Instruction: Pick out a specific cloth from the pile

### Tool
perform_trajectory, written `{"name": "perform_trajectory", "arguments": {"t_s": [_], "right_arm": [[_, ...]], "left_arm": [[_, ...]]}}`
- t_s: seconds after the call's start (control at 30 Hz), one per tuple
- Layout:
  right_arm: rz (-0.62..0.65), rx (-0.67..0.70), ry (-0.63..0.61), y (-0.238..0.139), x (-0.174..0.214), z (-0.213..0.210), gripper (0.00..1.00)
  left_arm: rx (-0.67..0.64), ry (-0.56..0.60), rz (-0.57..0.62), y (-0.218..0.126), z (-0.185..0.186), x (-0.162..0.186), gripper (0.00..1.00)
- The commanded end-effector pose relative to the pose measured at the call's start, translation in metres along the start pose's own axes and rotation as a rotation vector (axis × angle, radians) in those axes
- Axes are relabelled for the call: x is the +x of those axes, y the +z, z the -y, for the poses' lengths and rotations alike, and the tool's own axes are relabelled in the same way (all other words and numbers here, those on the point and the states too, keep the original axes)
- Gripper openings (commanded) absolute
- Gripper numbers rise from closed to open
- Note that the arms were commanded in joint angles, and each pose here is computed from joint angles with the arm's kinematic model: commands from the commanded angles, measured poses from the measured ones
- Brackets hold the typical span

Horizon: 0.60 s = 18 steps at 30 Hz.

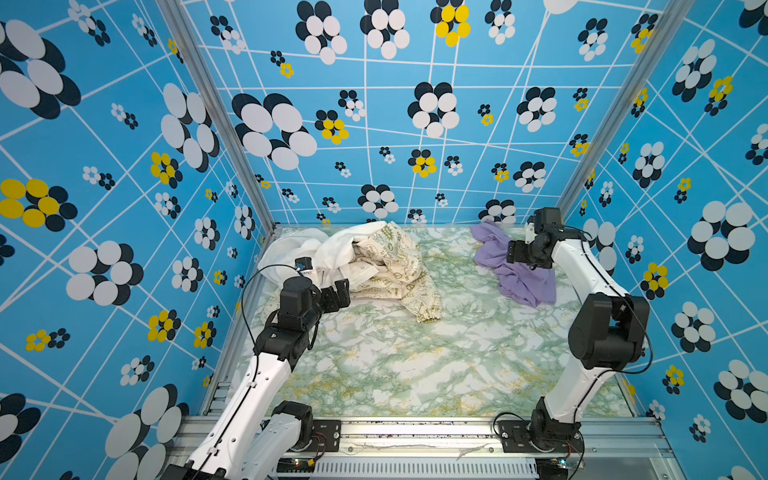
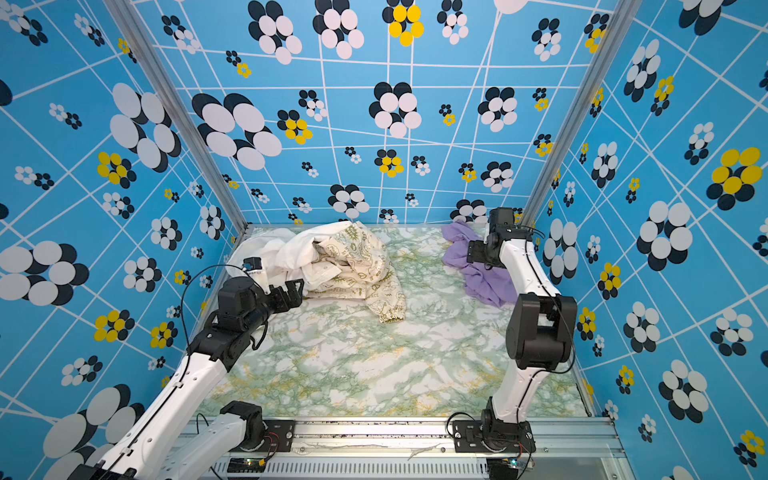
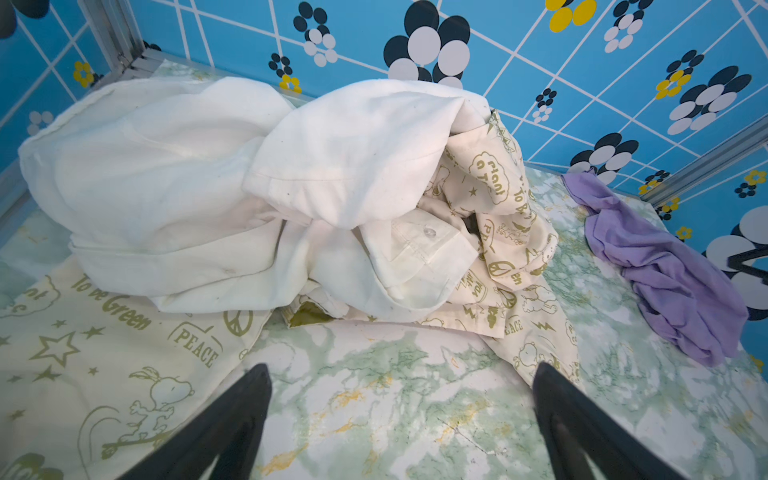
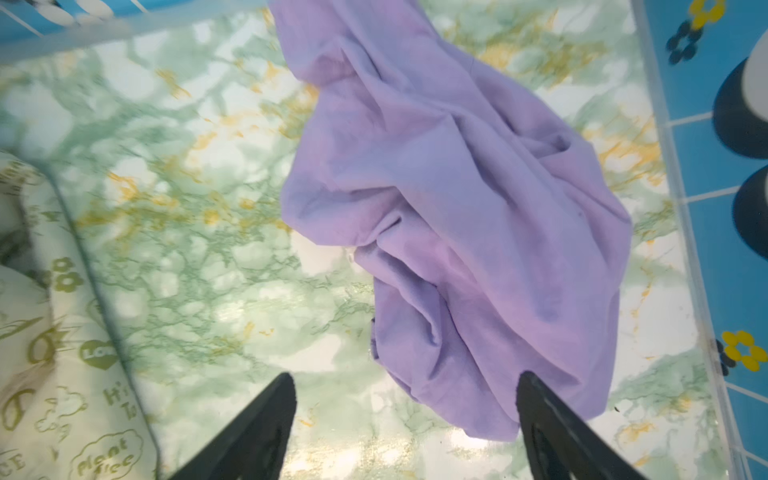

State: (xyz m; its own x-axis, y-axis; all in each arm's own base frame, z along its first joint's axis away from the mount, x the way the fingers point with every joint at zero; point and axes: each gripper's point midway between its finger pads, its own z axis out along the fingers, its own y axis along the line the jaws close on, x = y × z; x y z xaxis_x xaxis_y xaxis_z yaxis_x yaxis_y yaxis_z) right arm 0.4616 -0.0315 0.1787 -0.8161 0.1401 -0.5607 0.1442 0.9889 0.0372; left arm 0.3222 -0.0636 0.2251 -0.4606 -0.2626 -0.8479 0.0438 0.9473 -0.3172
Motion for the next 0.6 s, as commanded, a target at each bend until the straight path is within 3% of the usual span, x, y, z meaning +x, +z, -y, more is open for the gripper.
{"name": "perform_trajectory", "arguments": {"t_s": [0.0, 0.13, 0.27, 0.57], "right_arm": [[0.116, -0.037, 0.026, -0.027, -0.01, -0.002, 0.93], [0.275, -0.063, 0.03, -0.056, -0.013, -0.004, 0.99], [0.422, -0.059, 0.04, -0.065, 0.003, 0.001, 0.99], [0.533, -0.003, 0.029, -0.022, 0.063, 0.016, 0.99]], "left_arm": [[-0.065, 0.098, 0.111, 0.001, -0.014, -0.018, 0.99], [-0.123, 0.173, 0.165, 0.014, -0.029, -0.021, 0.99], [-0.184, 0.189, 0.186, 0.033, -0.052, -0.018, 0.99], [-0.256, 0.192, 0.231, 0.061, -0.091, 0.0, 0.99]]}}
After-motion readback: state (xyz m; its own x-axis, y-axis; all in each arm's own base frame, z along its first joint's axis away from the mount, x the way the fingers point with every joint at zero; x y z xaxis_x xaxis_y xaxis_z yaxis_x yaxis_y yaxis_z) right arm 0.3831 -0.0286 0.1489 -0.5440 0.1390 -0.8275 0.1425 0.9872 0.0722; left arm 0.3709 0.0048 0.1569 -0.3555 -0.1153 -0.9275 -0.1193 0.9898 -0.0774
